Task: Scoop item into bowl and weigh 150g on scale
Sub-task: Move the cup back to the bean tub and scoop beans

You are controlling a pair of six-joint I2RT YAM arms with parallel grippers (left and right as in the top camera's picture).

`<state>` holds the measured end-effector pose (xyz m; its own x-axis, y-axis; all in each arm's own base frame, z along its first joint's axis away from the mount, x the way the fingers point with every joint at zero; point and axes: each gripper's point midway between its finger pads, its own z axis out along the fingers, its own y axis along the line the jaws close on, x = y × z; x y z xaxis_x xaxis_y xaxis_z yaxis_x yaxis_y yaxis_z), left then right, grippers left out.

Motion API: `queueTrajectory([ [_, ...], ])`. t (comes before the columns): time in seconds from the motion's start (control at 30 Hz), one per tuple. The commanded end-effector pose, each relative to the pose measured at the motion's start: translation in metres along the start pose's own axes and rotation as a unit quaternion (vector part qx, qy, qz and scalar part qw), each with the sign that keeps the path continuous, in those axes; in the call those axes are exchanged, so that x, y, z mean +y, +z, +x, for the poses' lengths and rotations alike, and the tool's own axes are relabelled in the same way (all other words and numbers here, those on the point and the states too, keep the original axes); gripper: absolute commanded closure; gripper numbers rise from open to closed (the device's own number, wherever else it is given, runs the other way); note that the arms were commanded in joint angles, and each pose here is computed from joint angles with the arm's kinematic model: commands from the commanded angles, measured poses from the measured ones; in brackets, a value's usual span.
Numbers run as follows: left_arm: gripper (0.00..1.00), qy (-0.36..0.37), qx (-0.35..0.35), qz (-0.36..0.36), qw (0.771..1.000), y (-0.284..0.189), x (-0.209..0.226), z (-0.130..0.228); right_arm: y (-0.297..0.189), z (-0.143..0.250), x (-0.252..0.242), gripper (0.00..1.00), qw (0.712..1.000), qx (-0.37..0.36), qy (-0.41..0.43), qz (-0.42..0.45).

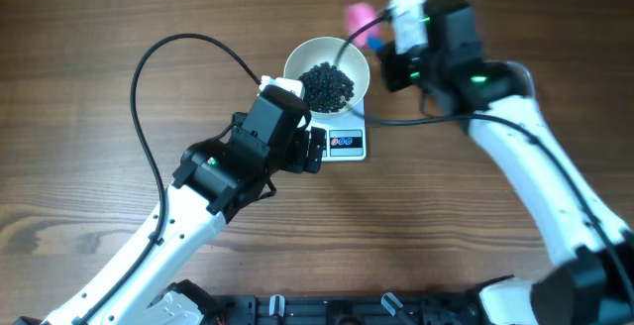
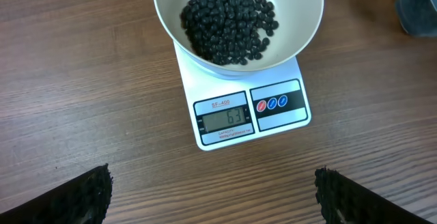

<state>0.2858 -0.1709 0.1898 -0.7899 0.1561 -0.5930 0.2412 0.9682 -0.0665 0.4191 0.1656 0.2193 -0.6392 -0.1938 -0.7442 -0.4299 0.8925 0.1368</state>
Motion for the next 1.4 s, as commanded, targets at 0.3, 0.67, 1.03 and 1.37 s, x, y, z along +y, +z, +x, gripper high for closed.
queueTrajectory([
  [0.3, 0.0, 0.006, -0.006, 0.007, 1.0, -0.003, -0.004, -0.005, -0.07, 0.006, -0.088, 0.96, 0.989, -0.02, 0.142, 0.028],
  [0.67, 0.0, 0.006, -0.006, 0.007, 1.0, -0.003, -0.004, -0.005, -0.141, 0.038, -0.115, 0.96, 0.977, 0.023, 0.073, 0.201],
  [1.03, 0.0, 0.006, -0.006, 0.007, 1.0, -0.003, -0.004, -0.005, -0.152, 0.108, -0.161, 0.96, 0.947, 0.143, 0.16, 0.239],
  [1.37, 0.0, 0.006, -0.006, 0.007, 1.0, -0.003, -0.004, -0.005, -0.103, 0.112, -0.166, 0.96, 0.973, 0.165, 0.082, 0.136],
])
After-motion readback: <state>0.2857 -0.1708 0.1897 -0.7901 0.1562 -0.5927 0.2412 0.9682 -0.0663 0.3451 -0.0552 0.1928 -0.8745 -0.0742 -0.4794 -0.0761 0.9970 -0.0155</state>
